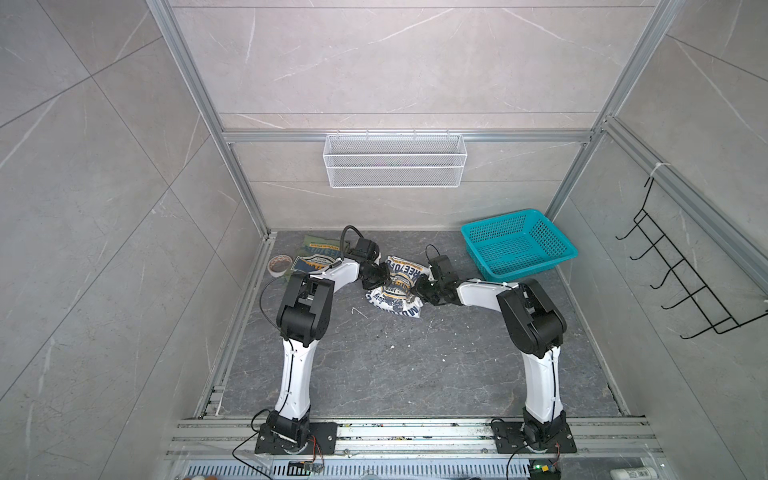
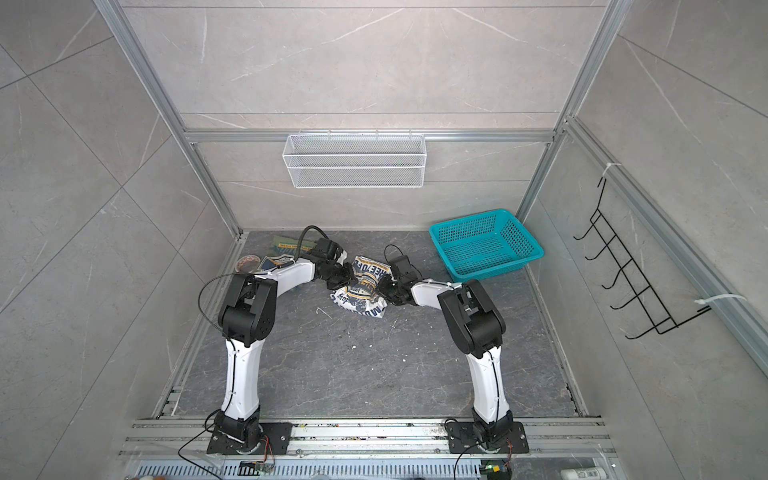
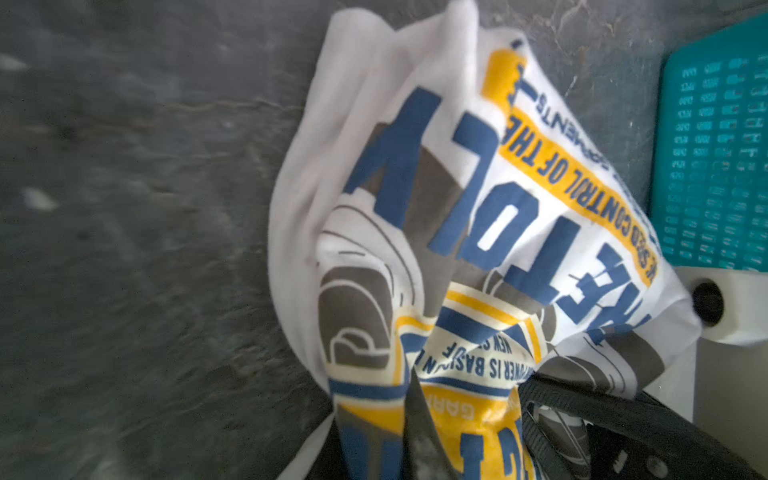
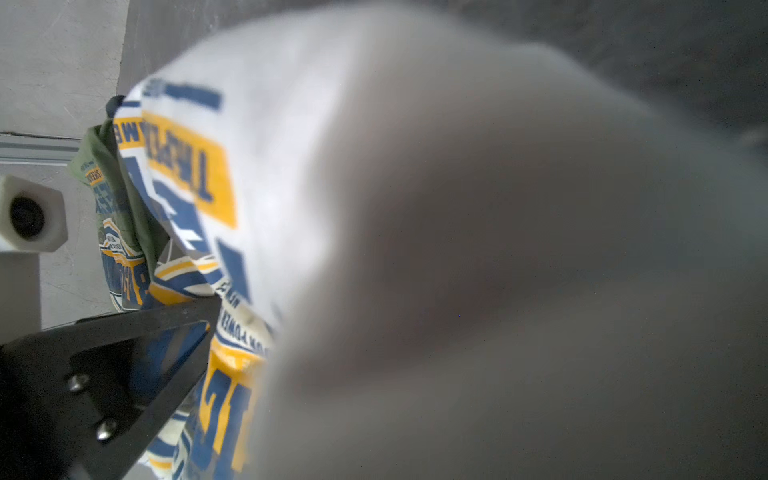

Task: Fold and stack the tank tops

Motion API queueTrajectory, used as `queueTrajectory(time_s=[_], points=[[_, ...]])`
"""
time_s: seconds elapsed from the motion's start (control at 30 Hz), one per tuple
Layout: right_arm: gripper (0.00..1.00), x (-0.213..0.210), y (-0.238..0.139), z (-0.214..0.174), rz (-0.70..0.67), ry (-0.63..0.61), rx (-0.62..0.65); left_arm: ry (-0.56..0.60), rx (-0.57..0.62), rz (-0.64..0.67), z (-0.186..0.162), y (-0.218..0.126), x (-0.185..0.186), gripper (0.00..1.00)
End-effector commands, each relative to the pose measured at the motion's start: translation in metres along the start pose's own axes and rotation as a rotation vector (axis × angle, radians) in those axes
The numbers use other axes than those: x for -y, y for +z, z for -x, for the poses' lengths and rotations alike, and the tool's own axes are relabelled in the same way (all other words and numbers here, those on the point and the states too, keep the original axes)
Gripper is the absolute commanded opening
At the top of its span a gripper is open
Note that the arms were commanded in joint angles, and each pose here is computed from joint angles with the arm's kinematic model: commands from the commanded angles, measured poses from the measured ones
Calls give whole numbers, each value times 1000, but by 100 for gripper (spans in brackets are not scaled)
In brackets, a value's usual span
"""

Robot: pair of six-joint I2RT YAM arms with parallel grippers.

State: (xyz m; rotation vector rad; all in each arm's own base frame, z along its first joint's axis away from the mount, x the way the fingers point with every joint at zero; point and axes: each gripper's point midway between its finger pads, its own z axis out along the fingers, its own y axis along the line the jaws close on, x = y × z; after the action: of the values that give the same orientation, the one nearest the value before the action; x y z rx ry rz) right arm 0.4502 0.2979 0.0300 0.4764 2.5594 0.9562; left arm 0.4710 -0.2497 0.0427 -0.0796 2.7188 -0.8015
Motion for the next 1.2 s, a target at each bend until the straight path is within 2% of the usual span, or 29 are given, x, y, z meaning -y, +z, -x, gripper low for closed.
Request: queueTrajectory(time_s=[0.0, 0.2, 0.53, 0.67, 0.83, 1.0, 1.17], points=[[5, -25, 15, -15, 12, -58, -42, 48, 130, 44, 38, -63, 13, 0], [2, -90, 33, -9, 143, -117, -37, 78, 262, 156, 72, -134, -3, 0], [2, -195, 82, -13, 428, -148, -2, 153, 372, 338, 116, -208, -35, 0], [2, -220, 113, -27, 485, -161, -26, 144, 397, 356, 131, -226, -54, 0], [1, -261, 117, -33, 613, -189, 34, 110, 446, 369, 150, -247, -83, 0], [2, -258, 127, -31, 637, -153, 99, 84, 474, 324, 164, -250, -102, 0], [5, -259, 130, -32, 633, -195, 148, 42, 490, 262, 178, -239, -129, 0]])
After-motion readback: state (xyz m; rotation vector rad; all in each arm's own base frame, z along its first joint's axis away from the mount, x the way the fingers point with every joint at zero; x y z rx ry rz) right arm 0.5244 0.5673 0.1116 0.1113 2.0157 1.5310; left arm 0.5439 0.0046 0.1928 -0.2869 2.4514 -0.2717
